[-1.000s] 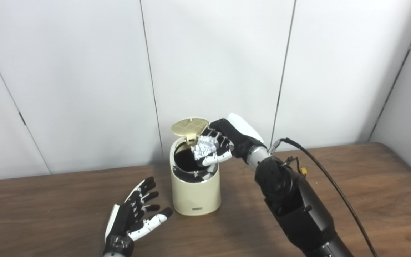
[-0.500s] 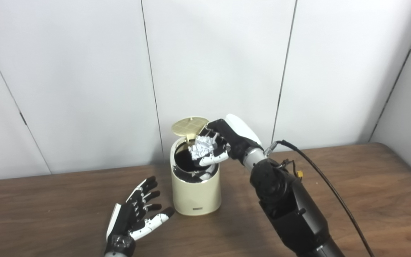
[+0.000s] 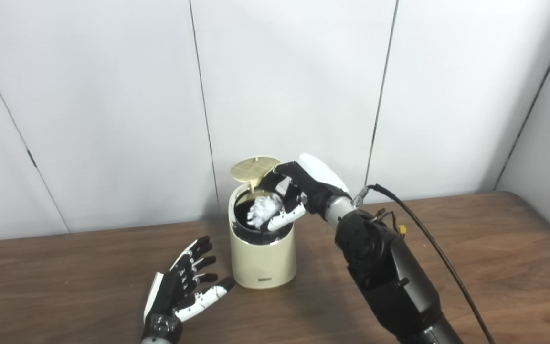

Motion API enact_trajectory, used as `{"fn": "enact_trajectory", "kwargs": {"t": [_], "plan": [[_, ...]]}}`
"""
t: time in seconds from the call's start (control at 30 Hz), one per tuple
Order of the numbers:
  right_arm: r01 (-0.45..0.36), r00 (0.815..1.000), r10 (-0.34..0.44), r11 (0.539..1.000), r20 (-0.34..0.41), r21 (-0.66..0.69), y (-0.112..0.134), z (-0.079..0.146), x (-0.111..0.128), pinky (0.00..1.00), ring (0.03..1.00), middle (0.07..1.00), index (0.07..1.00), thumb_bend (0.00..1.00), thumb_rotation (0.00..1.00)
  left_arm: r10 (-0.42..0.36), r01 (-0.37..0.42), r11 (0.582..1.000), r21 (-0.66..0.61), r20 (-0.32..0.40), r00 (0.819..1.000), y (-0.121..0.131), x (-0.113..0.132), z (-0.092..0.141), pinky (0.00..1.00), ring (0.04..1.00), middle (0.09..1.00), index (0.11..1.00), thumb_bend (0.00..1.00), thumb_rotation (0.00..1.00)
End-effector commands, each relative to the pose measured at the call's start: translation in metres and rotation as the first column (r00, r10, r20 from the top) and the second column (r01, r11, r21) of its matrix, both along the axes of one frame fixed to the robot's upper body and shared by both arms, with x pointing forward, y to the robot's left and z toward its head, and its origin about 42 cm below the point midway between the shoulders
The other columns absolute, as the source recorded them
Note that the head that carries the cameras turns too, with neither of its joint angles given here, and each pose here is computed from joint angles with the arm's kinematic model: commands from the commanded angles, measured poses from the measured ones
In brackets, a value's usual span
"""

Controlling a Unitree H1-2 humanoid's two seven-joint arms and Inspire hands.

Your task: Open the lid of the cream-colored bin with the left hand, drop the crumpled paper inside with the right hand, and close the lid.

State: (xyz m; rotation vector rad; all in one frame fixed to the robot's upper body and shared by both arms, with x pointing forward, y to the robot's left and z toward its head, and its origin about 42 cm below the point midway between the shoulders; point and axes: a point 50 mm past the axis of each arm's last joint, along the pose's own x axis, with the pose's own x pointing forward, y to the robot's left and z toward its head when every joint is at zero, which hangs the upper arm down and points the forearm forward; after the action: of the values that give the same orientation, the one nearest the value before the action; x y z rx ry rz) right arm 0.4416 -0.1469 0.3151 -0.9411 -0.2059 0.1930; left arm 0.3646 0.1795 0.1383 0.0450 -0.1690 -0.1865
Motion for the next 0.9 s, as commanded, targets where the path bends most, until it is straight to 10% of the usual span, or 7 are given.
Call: {"fn": "enact_trajectory", "kwargs": {"t": [0.0, 0.63, 0.87], "plan": [[-0.015, 0.999, 0.015, 1.000, 0.039, -0.002, 0.005, 0.019, 0.001, 0.45, 0.612, 0.772, 0.681, 0.93, 0.13, 0.001, -0.001, 1.000, -0.003, 0.074, 0.997, -0.003, 0.006, 0.019, 0.70, 0.835, 0.891, 0.923, 0.85, 0.22], [-0.002, 0.998, 0.000, 1.000, 0.066, 0.023, 0.002, 0.024, -0.005, 0.43, 0.562, 0.696, 0.665, 0.88, 0.10, 0.004, -0.004, 1.000, 0.009, 0.074, 0.997, 0.000, 0.005, 0.020, 0.70, 0.839, 0.893, 0.920, 0.85, 0.23], [0.004, 0.982, -0.030, 0.990, 0.188, 0.140, -0.011, 0.036, -0.016, 0.40, 0.478, 0.467, 0.549, 0.54, 0.00, 0.003, -0.003, 1.000, 0.004, 0.074, 0.997, 0.002, 0.005, 0.020, 0.71, 0.839, 0.893, 0.922, 0.85, 0.23]]}}
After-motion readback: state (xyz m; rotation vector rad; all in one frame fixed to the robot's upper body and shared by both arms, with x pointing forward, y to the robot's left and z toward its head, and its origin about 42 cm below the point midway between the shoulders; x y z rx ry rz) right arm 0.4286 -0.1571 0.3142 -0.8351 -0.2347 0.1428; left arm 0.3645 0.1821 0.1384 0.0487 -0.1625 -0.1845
